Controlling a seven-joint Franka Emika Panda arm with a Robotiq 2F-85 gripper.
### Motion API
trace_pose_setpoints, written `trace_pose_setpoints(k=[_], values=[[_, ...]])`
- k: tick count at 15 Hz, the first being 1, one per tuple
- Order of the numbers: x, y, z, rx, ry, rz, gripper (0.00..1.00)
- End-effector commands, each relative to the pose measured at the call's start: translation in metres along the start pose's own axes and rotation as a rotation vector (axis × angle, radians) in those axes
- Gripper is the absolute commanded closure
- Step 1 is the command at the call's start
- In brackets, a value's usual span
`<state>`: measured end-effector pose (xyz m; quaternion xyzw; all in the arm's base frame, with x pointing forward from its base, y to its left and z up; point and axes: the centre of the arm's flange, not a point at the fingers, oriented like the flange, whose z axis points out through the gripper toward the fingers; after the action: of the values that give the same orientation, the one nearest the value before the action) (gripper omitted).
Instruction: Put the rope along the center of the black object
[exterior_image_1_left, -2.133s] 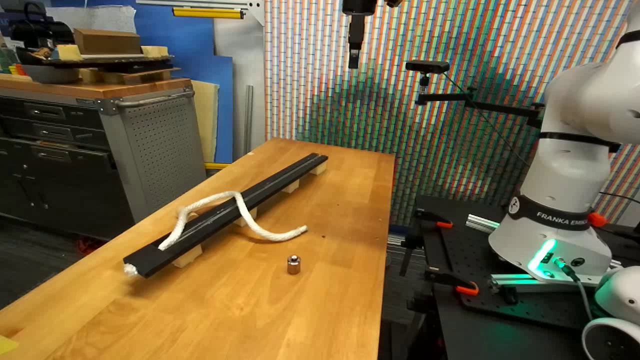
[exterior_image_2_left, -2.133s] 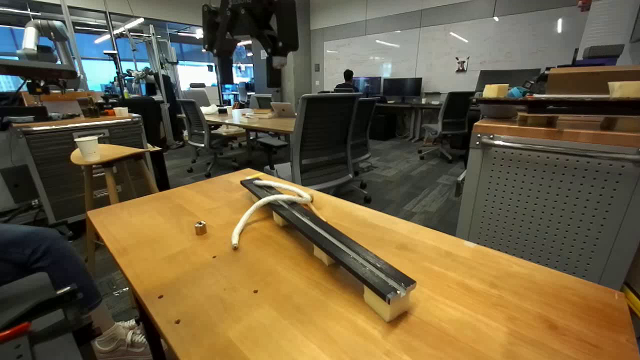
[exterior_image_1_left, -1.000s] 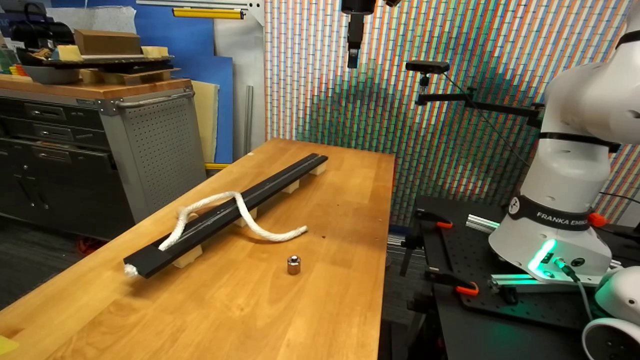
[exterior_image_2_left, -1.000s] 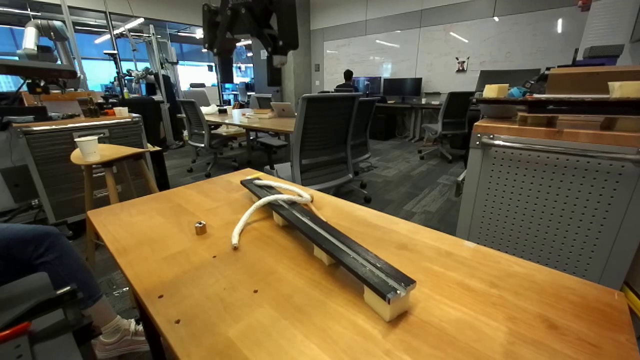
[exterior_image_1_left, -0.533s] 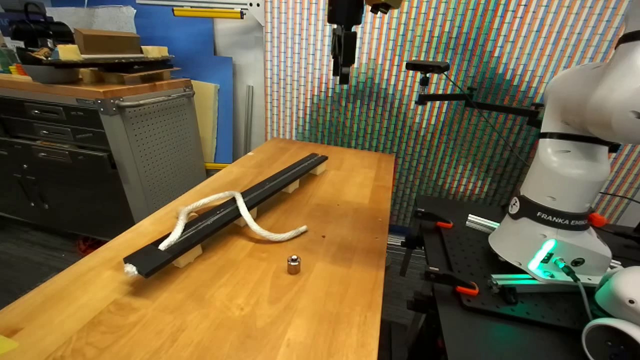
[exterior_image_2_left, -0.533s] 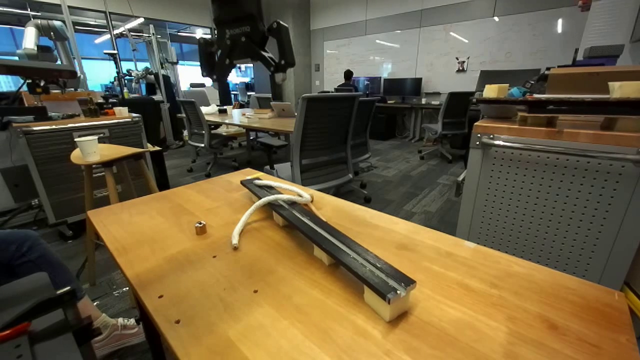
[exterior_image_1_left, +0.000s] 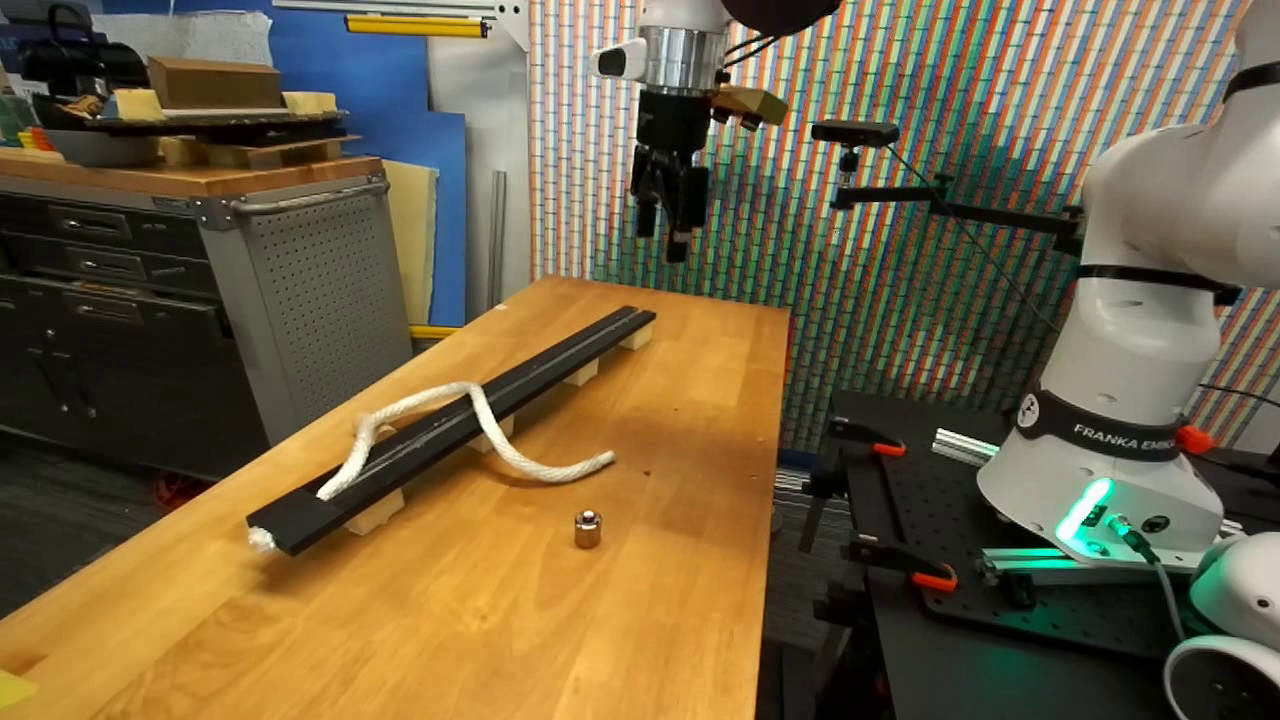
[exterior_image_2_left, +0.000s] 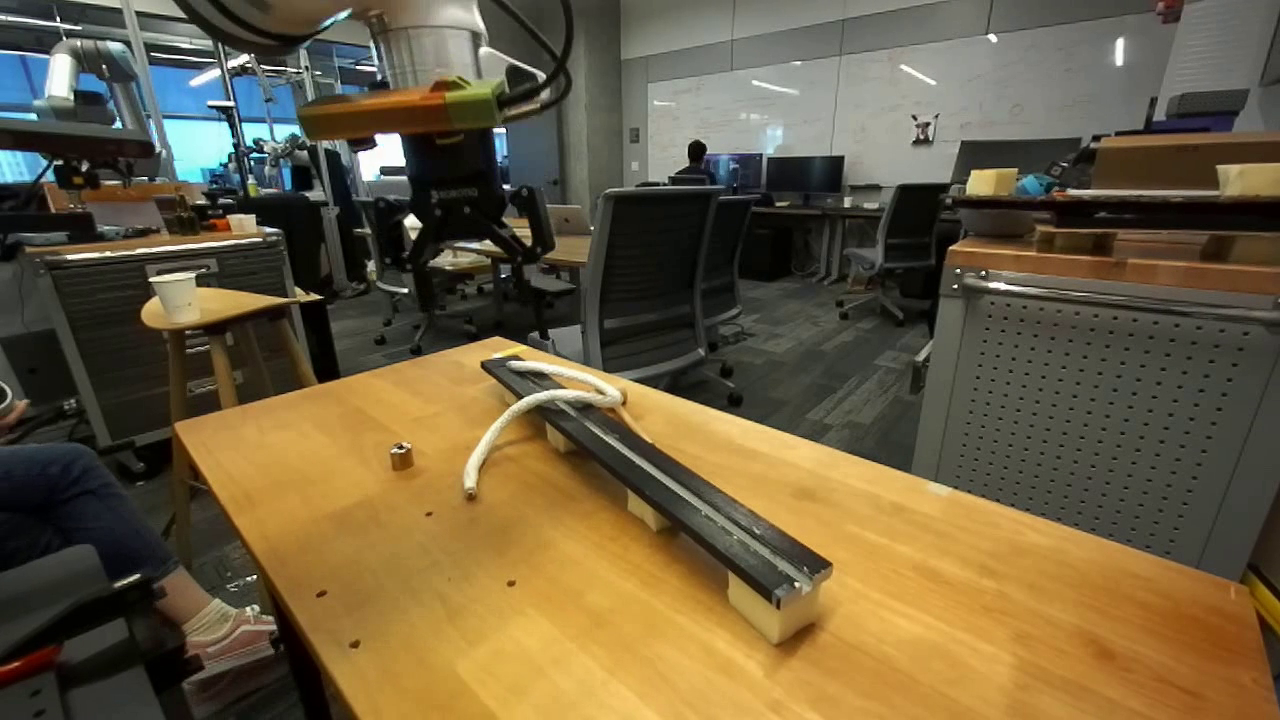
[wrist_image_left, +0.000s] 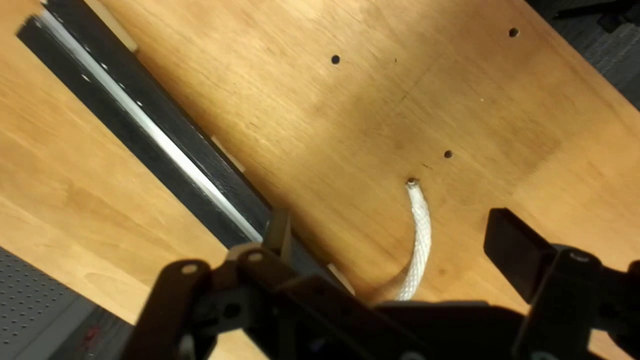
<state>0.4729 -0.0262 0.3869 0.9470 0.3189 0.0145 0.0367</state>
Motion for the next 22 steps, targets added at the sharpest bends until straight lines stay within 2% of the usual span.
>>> trace_pose_setpoints(k=[1,4,5,9,14,18,22], values=[[0.019,-0.012,0.018,0.107,0.078,-0.118,0.00],[0.040,-0.037,0.030,0.145,0.108,-0.181,0.00],[0.047,-0.046,0.035,0.129,0.115,-0.182,0.00],[0.067,-0.066,0.062,-0.005,0.127,-0.181,0.00],[0.073,-0.066,0.110,-0.099,0.081,-0.161,0.00],[0.073,-0.061,0.149,-0.087,0.018,-0.122,0.00],[0.079,-0.063,0.169,-0.046,0.003,-0.101,0.00]])
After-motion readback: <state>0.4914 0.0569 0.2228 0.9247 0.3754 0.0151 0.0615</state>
